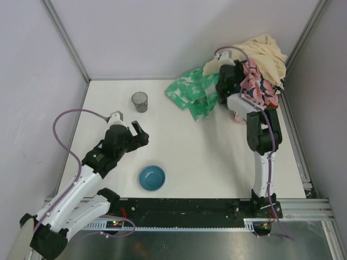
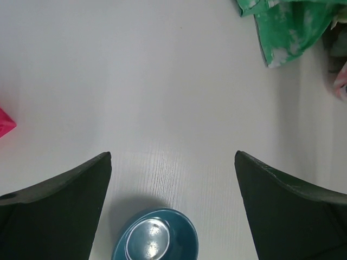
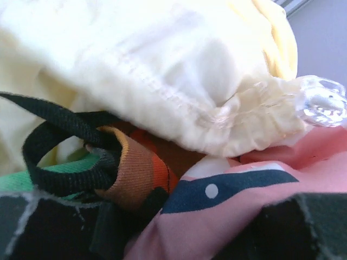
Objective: Pick out a specific cloth from the pile
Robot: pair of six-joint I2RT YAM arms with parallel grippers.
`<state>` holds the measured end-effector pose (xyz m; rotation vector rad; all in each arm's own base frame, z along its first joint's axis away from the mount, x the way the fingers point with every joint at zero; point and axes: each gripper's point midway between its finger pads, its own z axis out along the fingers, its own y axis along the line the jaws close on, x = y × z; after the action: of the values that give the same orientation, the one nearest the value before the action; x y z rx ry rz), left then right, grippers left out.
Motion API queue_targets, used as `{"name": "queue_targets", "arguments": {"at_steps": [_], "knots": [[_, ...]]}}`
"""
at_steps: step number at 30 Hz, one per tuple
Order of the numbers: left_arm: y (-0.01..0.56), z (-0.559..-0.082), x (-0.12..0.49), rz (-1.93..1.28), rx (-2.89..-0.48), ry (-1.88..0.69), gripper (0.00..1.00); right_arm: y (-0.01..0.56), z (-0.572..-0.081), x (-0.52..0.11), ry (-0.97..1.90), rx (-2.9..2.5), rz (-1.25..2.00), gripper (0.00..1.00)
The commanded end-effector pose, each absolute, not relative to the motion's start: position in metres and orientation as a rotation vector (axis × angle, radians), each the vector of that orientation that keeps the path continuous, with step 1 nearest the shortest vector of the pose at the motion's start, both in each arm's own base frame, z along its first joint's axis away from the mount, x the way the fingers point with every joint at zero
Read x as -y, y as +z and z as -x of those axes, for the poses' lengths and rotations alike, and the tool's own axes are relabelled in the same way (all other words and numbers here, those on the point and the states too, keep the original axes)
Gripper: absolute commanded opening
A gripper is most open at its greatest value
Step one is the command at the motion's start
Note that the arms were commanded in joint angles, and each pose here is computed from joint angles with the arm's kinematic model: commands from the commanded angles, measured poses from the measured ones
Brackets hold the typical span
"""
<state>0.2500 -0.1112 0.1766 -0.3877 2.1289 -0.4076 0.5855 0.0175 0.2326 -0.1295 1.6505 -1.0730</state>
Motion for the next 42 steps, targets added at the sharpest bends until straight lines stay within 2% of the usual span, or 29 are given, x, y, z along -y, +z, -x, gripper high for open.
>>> {"name": "queue_targets", "arguments": {"at_steps": [1,4,9,17,25,34,38,42], "knots": [[0.201,-0.267,0.14,0.246,-2.079,-0.513,1.0,0.263,-0.603,0.022,-0.669,-1.773,-0.131,0.44],[0.199,-0.273,0.149,0.21,-2.093,-0.518,1.0,0.25,-0.608,0.054,-0.508,-1.86,-0.238,0.45],[0.196,-0.28,0.167,0.147,-2.112,-0.53,1.0,0.202,-0.617,0.106,-0.292,-2.079,-0.295,0.55],[0.191,-0.285,0.188,0.071,-2.145,-0.538,1.0,0.103,-0.613,0.135,-0.027,-2.326,-0.359,0.79],[0.19,-0.296,0.214,-0.023,-2.161,-0.546,1.0,0.048,-0.609,0.061,0.17,-2.492,-0.03,0.9],[0.178,-0.333,0.275,-0.189,-2.193,-0.633,1.0,0.036,-0.553,-0.091,0.565,-2.544,0.61,0.9],[0.165,-0.355,0.306,-0.239,-2.218,-0.685,1.0,0.05,-0.554,-0.096,0.53,-2.555,0.458,0.89],[0.152,-0.372,0.341,-0.275,-2.25,-0.763,1.0,0.089,-0.561,-0.088,0.752,-2.471,0.202,0.86]]}}
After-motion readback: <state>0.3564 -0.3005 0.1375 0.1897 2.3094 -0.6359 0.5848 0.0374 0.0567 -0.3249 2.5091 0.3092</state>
